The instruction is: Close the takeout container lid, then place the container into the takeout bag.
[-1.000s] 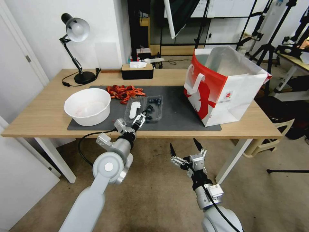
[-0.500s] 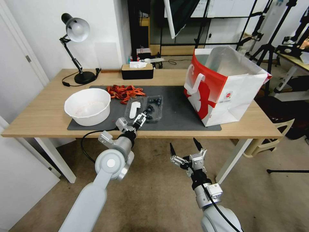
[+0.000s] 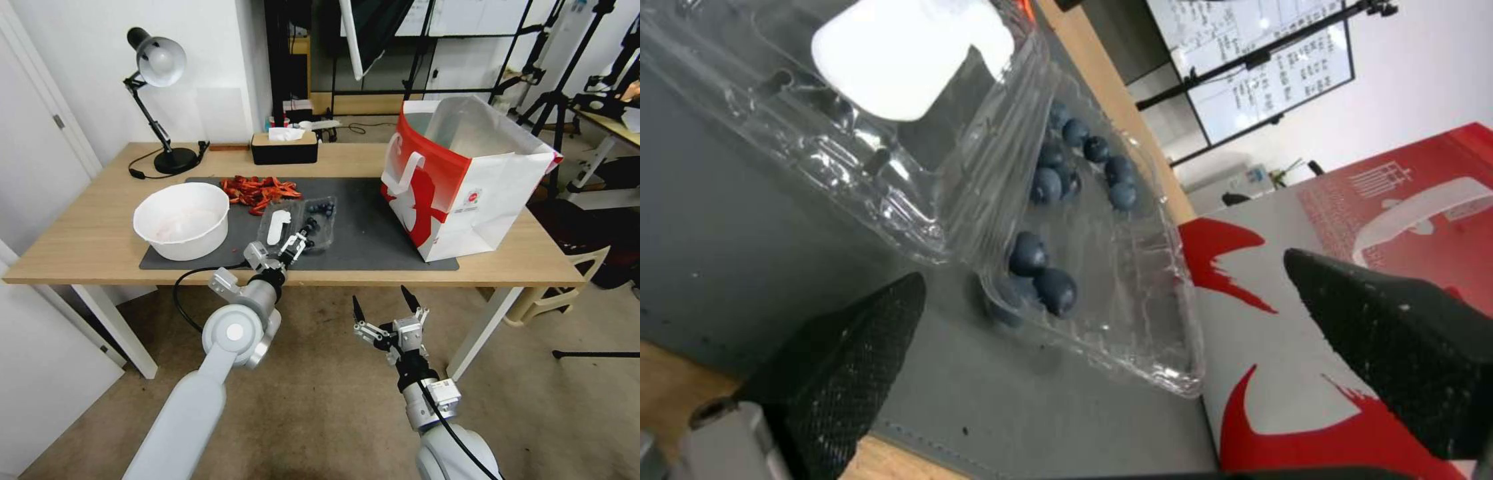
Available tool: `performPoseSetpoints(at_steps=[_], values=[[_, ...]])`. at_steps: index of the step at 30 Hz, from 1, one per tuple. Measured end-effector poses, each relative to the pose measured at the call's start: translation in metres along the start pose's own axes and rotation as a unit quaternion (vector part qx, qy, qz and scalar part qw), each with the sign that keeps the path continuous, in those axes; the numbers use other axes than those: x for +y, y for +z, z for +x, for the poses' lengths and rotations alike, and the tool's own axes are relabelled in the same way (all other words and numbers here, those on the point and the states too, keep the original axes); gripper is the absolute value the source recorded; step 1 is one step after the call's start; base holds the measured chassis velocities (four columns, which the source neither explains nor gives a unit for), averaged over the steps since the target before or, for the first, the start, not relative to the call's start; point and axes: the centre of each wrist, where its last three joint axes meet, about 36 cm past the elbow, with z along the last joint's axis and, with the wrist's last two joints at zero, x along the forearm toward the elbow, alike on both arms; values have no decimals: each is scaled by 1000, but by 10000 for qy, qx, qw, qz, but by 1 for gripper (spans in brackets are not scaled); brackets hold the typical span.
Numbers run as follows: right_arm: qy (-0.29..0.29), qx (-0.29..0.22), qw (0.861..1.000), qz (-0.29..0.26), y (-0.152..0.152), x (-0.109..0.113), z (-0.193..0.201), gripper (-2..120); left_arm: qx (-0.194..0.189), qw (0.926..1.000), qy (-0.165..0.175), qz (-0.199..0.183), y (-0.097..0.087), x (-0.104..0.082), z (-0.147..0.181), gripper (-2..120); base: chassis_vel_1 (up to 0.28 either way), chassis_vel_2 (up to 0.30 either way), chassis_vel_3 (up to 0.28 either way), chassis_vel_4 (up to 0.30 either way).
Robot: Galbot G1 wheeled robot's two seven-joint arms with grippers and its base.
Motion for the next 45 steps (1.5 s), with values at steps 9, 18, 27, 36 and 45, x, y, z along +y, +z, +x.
performPoseSetpoints(at_steps=[9, 18, 27, 36, 45], values=[[13, 2, 10000, -4, 2, 0, -2, 100, -28, 10000, -34, -18, -2, 2, -7, 100, 0, 0, 0, 0], [13, 14, 10000, -11, 4, 1, -1, 100, -155, 9999, -34, 9, -6, 3, -11, 100, 0, 0, 0, 0], [5, 33, 10000, -15, 5, 1, 1, 100, -435, 9961, 210, -745, 12, 8, -7, 100, 0, 0, 0, 0], [1, 44, 10000, 0, 6, 2, 7, 100, -848, 9696, 582, -2220, 45, 23, -4, 100, 0, 0, 0, 0], [-7, 34, 10000, 12, 6, 3, 9, 100, -1298, 9124, 599, -3835, 56, 58, -14, 100, 0, 0, 0, 0]])
